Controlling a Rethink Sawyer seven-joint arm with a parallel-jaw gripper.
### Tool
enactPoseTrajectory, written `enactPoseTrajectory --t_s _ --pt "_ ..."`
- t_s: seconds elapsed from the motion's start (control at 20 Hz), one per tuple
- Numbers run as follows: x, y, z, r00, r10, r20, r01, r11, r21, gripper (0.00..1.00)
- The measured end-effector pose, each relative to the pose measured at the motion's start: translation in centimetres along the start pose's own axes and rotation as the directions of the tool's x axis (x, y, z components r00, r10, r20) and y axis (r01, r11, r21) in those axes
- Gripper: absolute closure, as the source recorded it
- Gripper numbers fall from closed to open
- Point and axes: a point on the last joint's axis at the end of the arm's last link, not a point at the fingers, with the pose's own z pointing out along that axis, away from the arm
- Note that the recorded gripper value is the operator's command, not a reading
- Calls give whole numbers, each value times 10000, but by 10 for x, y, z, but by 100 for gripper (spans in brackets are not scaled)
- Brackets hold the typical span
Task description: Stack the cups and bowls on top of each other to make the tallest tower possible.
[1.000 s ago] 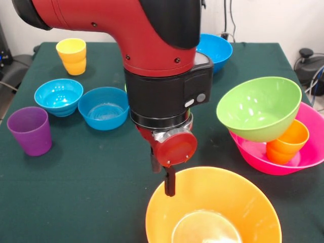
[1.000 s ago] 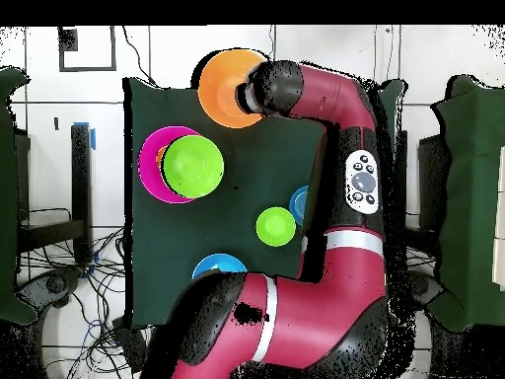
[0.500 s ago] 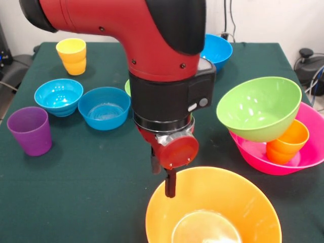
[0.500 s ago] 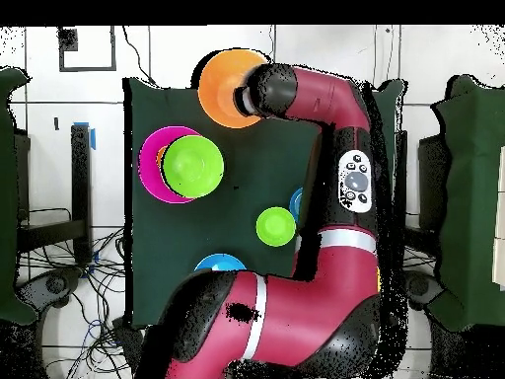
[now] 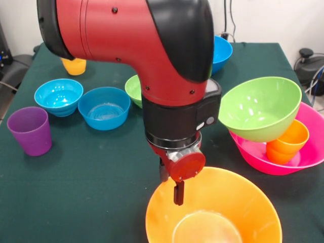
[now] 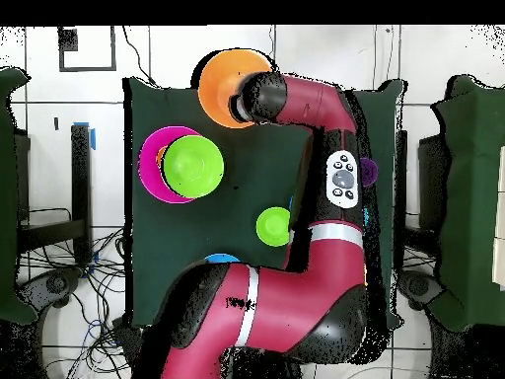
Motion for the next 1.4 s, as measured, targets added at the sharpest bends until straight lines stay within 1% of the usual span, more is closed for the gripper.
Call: enactPoseTrajectory --t_s 0.15,0.35,0.75,1.05,1.15,1.3,1.4 --pt "0 -1 4 10000 15 -21 -15 10000 17 0" --pt "-1 1 2 10000 40 -16 -40 10000 -43 0" --pt "-7 15 -2 9997 240 -23 -241 9988 -420 0" --pt "-7 17 -3 9994 317 -110 -322 9982 -496 0" --pt "-7 18 -4 9991 380 -204 -391 9977 -560 0" --pt "-9 17 -5 9976 520 -449 -548 9966 -620 0" --pt "-14 11 -7 9954 635 -717 -681 9957 -636 0"
